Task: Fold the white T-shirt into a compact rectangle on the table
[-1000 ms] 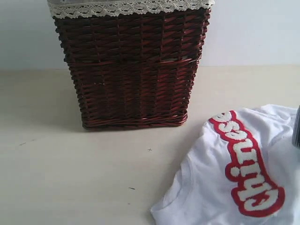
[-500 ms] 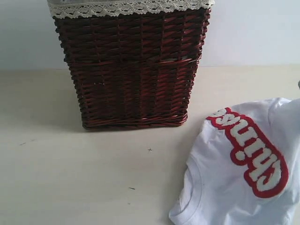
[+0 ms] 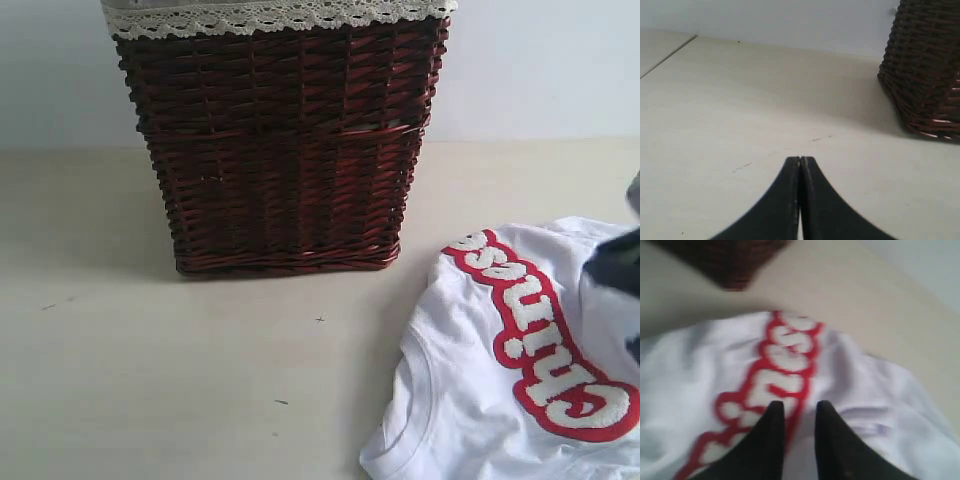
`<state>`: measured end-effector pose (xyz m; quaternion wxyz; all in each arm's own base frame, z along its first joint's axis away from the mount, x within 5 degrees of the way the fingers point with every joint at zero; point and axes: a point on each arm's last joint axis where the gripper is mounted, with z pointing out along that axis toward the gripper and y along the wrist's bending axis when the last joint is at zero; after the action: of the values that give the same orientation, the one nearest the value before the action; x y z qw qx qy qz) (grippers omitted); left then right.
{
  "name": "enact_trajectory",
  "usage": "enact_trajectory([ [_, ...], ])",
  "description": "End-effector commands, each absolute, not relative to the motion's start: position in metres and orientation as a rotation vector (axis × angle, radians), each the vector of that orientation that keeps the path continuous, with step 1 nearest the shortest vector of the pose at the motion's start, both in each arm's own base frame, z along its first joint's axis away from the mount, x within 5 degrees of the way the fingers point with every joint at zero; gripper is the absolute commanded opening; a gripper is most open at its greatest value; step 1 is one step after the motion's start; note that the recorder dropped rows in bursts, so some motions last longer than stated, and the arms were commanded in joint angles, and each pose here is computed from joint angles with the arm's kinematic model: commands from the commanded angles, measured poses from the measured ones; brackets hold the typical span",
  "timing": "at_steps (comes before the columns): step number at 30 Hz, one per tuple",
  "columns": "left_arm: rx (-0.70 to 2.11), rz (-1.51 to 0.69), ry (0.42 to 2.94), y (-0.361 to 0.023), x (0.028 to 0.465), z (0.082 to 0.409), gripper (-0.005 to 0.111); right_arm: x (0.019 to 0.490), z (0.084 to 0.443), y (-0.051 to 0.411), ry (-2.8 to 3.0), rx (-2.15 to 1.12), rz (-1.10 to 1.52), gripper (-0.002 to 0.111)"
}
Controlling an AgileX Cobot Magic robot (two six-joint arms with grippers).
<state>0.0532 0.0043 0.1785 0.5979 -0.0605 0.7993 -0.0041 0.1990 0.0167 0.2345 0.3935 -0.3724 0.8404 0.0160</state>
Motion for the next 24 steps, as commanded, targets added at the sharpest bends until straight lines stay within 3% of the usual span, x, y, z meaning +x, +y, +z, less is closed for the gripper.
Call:
enact_trajectory([
  [1, -0.135, -0.011, 1.831, 0.004, 0.053, 0.181, 0.000, 0.180, 0.191, 0.026, 2.228, -1.495, 0.380, 0.000],
  [6, -0.135, -0.011, 1.831, 0.004, 0.053, 0.181, 0.000, 0.202, 0.154, 0.008, 2.398, -1.490, 0.188, 0.000],
  [8, -0.135, -0.011, 1.831, 0.004, 0.053, 0.181, 0.000, 0.221, 0.145, 0.004, 2.393, -1.343, 0.077, 0.000],
  [13, -0.135, -0.011, 1.831, 0.004, 0.053, 0.181, 0.000, 0.217, 0.115, 0.010, 2.462, -1.461, 0.340, 0.000],
  [17, -0.138, -0.014, 1.831, 0.004, 0.053, 0.181, 0.000, 0.202, 0.107, 0.044, 2.397, -1.720, 0.572, 0.000],
  [21, -0.138, -0.014, 1.831, 0.004, 0.053, 0.181, 0.000, 0.210, 0.115, 0.091, 2.191, -1.927, 0.497, 0.000],
  [24, -0.138, -0.014, 1.831, 0.004, 0.053, 0.181, 0.000, 0.218, 0.124, 0.124, 2.121, -1.885, 0.501, 0.000],
])
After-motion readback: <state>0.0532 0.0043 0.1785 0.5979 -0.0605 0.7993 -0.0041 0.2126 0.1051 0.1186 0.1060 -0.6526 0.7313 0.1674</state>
